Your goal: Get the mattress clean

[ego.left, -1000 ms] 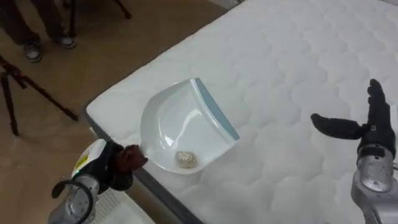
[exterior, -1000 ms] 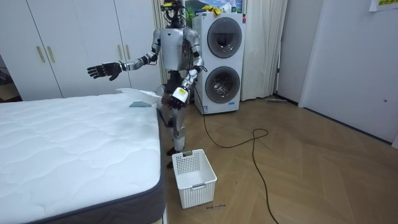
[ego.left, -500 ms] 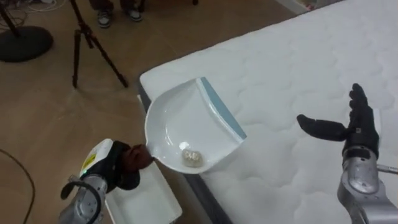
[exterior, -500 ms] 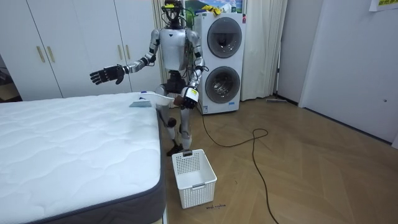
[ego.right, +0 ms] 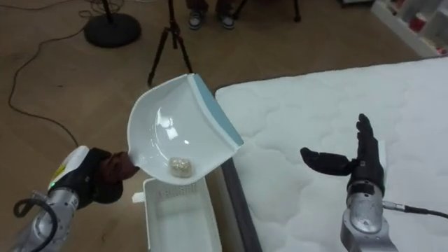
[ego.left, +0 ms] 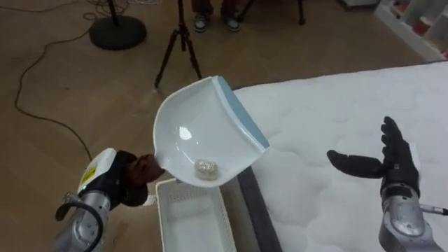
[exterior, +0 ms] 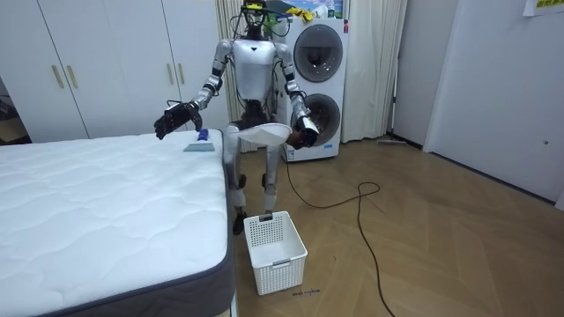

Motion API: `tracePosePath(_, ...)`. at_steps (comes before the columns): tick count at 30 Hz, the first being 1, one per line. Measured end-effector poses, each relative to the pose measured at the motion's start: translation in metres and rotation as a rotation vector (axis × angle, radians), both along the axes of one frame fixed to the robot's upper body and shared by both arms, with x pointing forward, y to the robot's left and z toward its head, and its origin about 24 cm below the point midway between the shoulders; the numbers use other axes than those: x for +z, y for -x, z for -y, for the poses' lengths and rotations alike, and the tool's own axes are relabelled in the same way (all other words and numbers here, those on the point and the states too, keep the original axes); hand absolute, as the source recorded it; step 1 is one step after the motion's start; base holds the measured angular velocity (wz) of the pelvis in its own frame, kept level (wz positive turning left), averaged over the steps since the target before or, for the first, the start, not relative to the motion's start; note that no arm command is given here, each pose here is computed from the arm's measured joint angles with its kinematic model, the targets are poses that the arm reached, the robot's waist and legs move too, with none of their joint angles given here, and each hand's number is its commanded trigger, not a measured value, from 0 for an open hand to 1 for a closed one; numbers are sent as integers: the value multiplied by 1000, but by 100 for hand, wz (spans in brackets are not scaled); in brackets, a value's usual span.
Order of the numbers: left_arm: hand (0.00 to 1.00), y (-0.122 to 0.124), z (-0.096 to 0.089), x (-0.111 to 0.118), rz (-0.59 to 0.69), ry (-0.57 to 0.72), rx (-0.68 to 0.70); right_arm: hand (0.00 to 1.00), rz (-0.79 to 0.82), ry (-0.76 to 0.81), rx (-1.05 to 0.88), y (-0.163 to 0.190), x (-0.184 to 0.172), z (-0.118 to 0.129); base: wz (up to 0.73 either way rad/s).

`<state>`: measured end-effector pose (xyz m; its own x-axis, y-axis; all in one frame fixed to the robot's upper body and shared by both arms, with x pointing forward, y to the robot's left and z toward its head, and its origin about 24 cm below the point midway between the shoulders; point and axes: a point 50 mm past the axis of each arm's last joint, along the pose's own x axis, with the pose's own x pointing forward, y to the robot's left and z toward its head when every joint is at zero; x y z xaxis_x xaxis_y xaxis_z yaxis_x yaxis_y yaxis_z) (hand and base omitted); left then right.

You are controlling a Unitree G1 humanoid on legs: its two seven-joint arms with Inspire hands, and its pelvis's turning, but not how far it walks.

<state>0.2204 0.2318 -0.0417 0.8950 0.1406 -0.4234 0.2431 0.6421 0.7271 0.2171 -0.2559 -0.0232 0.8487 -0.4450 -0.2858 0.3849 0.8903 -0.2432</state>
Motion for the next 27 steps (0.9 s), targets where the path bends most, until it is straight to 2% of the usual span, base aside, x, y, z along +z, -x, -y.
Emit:
tracePosePath(13,100,0,-7,3,5,-15,16,0,-3,-48,86,-2,-1,-6,8)
tracePosePath(21,100,20,-12,-10,-77,-83,19,0,-27,-64,122,-1,-6,-9,6)
tracePosePath(27,100,30,-17,-15,-123,-79,28,0,-47,-51,127,0,-9,-8,3)
